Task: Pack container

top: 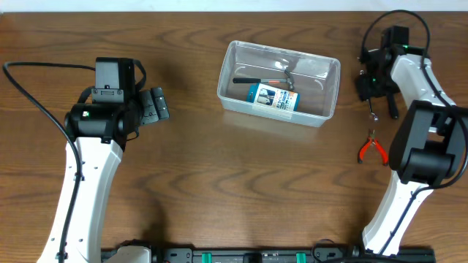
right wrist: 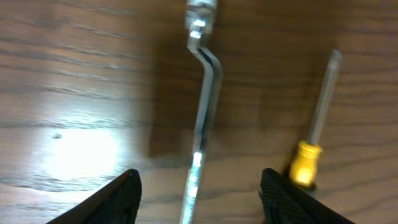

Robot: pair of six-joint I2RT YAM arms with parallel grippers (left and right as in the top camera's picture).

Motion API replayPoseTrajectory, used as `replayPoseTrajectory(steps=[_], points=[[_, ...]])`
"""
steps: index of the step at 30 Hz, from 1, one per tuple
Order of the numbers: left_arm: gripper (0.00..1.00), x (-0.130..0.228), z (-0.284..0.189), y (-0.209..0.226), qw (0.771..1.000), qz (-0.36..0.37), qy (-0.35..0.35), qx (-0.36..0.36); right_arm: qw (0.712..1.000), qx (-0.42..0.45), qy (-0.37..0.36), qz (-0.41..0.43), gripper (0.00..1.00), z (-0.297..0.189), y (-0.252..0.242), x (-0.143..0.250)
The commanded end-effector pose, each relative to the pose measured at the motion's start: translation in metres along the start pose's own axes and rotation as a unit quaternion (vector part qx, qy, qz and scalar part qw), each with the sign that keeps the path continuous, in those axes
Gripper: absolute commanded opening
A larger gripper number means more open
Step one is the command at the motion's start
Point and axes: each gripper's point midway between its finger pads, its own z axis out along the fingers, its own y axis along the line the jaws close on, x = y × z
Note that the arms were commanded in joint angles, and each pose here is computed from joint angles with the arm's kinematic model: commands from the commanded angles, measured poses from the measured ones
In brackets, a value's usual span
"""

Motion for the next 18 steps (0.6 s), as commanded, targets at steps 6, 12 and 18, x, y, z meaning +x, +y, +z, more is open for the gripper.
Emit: replayPoseTrajectory(steps=[6,12,18], points=[[0.98,-0.004,-0.003,0.004,1.0,-0.005,-0.006,-0.008,1.0,-0.008,0.026,0.016,0.63,0.018,-0.006,0.015],[0.98,-0.004,-0.003,0.004,1.0,-0.005,-0.006,-0.008,0.999,-0.04,0.013,0.013,0.64,0.02,0.005,0.01],[0.98,-0.004,-0.003,0.004,1.0,-0.005,-0.006,-0.008,0.999,-0.04,0.011,0.013,0.61,0.02,0.005,0.009]])
